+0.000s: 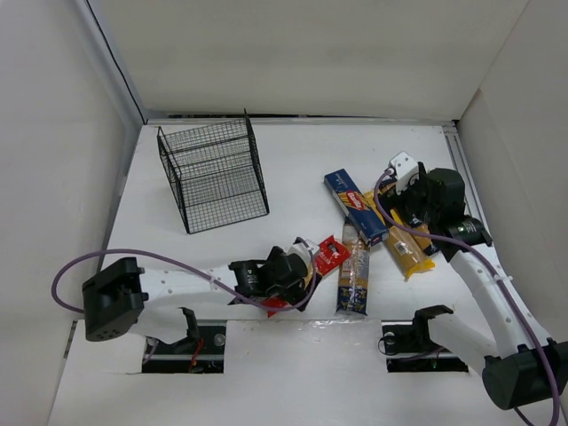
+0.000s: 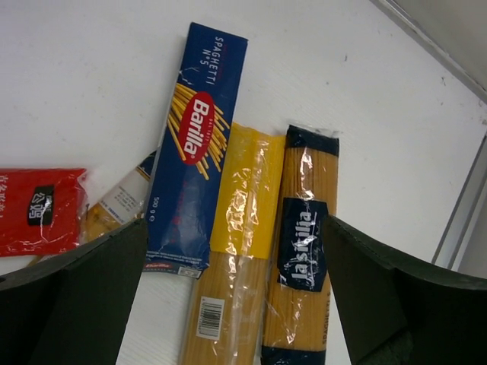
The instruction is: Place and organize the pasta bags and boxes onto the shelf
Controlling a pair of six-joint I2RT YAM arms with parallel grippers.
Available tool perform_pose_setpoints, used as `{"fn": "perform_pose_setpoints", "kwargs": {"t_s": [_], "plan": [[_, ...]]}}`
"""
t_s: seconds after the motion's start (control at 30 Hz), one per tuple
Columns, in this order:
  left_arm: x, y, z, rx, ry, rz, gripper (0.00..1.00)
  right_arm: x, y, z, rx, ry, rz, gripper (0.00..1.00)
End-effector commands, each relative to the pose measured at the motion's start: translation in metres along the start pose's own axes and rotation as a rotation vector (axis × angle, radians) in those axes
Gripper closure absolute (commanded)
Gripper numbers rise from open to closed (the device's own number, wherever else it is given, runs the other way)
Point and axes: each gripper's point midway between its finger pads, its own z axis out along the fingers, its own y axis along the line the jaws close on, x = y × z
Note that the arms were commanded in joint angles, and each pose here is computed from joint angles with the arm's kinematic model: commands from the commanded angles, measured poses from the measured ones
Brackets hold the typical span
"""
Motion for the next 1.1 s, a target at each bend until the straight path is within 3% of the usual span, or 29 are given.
{"fn": "perform_pose_setpoints", "kwargs": {"t_s": [0.0,0.1,0.37,0.43,0.5,0.53,0.63,0.67,0.87,1.0,1.07], "plan": [[-0.011,-0.003,0.013,-0.027,-0.011,0.049,0.01,-0.021,0.007,0.003,-0.051,-0.091,-0.039,0.01],[-0.02,-0.003,0.021,-0.071,0.006,0.086,0.01,-0.018,0.012,0.007,-0.077,-0.093,-0.047,0.01],[0.003,0.003,0.045,-0.124,0.107,0.119,0.01,-0.019,0.018,0.006,-0.107,-0.107,-0.057,0.01],[0.016,-0.002,0.047,-0.092,0.146,0.094,0.06,-0.019,0.018,0.006,-0.107,-0.107,-0.057,0.01],[0.029,-0.001,0.055,-0.099,0.178,0.069,0.23,-0.019,0.018,0.006,-0.107,-0.107,-0.057,0.01],[0.039,0.0,0.056,-0.097,0.205,0.057,0.43,-0.019,0.018,0.006,-0.107,-0.107,-0.057,0.01],[0.05,-0.004,0.06,-0.085,0.247,0.014,0.72,-0.021,0.018,0.003,-0.103,-0.115,-0.059,0.01],[0.045,-0.007,0.059,-0.084,0.241,-0.002,1.0,-0.022,0.017,0.001,-0.1,-0.123,-0.061,0.01],[-0.012,-0.035,0.031,-0.103,0.077,-0.04,1.0,-0.022,0.018,-0.002,-0.096,-0.131,-0.064,0.01],[-0.084,-0.041,-0.007,-0.214,-0.173,-0.096,1.0,-0.024,0.017,-0.002,-0.092,-0.14,-0.066,0.01],[-0.098,-0.033,-0.021,-0.266,-0.234,-0.138,1.0,-0.025,0.019,-0.002,-0.101,-0.143,-0.067,0.01]]}}
